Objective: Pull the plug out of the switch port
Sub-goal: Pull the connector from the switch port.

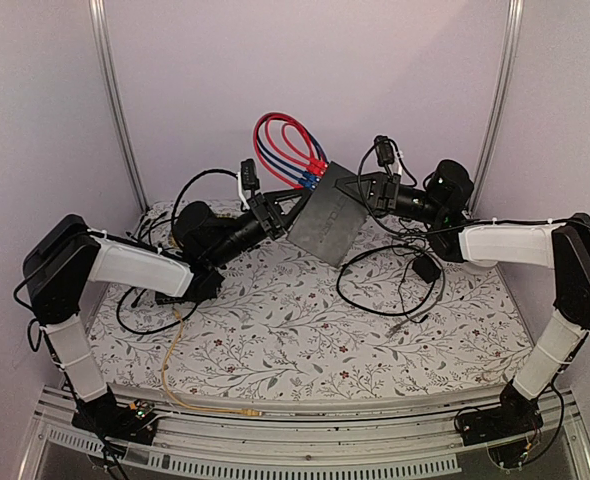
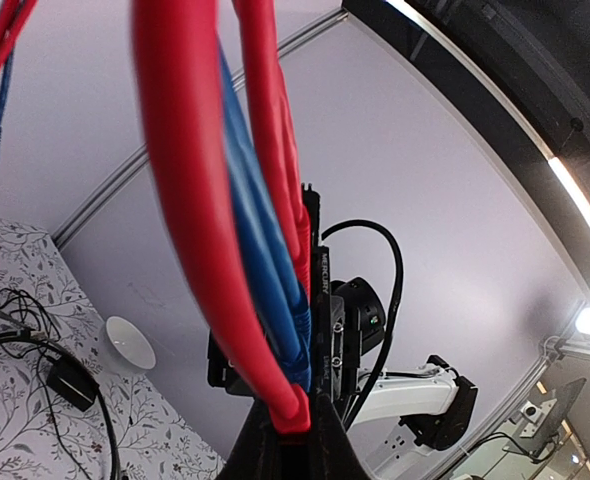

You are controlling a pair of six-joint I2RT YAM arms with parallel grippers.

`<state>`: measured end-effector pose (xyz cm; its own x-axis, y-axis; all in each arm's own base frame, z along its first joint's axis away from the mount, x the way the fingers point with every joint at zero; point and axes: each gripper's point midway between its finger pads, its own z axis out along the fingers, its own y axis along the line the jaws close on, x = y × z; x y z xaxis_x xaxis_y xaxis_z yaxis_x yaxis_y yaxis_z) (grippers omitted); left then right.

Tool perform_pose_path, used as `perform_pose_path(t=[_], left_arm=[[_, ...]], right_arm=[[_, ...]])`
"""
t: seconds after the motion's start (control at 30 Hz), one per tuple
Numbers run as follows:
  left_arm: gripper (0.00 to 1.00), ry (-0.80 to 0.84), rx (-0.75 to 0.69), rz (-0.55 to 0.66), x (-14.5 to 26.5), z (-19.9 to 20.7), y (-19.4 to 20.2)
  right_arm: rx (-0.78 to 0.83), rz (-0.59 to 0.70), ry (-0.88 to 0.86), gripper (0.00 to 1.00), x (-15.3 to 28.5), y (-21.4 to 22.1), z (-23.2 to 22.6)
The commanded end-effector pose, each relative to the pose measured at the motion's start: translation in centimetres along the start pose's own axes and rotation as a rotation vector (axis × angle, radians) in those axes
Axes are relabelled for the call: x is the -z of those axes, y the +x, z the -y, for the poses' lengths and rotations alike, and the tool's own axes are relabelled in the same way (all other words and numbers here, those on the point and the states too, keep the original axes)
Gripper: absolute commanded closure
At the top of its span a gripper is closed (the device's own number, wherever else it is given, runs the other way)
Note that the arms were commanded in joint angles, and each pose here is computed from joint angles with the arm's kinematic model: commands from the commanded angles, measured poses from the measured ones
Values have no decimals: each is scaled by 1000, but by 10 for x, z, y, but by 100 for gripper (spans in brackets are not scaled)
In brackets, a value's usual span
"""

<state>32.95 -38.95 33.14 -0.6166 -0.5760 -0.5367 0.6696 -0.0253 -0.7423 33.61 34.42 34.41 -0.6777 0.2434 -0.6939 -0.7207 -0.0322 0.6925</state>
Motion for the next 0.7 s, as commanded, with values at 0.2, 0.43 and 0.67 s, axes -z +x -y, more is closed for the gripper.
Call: perform_pose_path(t=[0.2, 0.43, 0.67], left_arm=[[100, 49, -38, 149, 10, 24, -42], [100, 14, -23, 216, 17, 19, -47], [100, 8, -7, 230, 17, 14, -44]], right_arm=[[122, 43, -93, 98, 7, -15, -42], [121, 50, -94, 98, 7, -15, -41], [113, 54, -99, 98, 7, -15, -40]])
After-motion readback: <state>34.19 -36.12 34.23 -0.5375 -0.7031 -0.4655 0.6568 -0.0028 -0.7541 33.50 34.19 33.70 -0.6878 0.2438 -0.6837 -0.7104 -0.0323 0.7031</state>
